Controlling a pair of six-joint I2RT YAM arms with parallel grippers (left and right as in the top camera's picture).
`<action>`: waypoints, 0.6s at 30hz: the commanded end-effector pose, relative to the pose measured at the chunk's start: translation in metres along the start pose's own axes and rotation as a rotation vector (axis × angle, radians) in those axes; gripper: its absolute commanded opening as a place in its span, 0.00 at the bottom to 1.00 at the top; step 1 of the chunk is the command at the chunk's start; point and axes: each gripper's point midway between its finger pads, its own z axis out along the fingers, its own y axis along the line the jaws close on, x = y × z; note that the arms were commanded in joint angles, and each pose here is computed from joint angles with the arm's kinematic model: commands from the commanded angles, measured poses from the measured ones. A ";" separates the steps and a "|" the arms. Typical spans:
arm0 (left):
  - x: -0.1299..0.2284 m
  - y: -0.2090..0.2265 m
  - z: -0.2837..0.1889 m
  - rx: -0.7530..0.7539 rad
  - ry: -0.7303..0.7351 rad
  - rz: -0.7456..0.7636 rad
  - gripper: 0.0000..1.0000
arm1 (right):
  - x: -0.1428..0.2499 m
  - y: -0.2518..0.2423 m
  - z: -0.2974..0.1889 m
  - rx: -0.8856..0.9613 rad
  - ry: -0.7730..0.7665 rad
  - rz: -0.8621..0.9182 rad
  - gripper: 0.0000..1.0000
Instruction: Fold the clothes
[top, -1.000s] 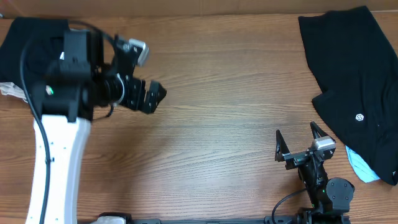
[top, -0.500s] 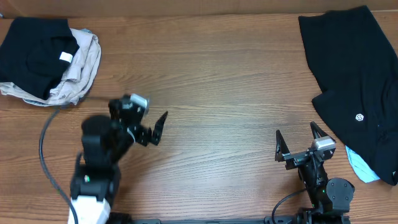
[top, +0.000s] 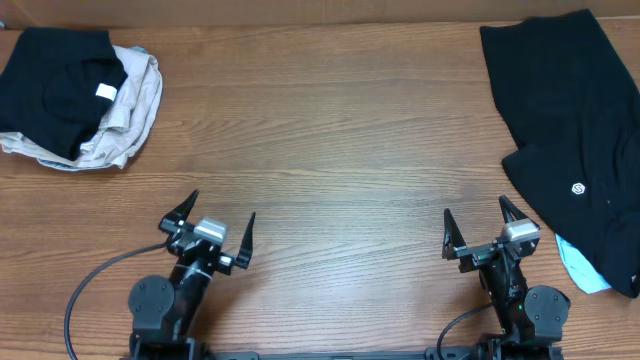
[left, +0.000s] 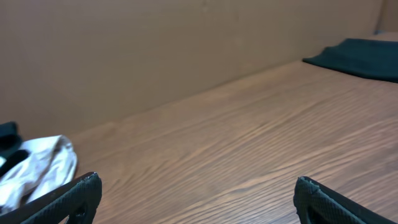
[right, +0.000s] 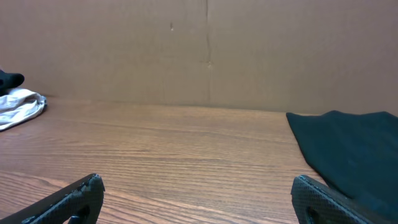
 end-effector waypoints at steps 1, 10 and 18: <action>0.015 0.007 -0.003 -0.049 0.000 0.000 1.00 | 0.002 0.001 0.000 -0.006 -0.005 -0.002 1.00; 0.023 0.013 -0.010 -0.092 -0.040 -0.010 1.00 | 0.001 0.001 0.000 -0.006 -0.005 -0.002 1.00; 0.031 0.022 -0.014 -0.137 -0.014 -0.032 1.00 | 0.002 0.001 0.000 -0.006 -0.005 -0.002 1.00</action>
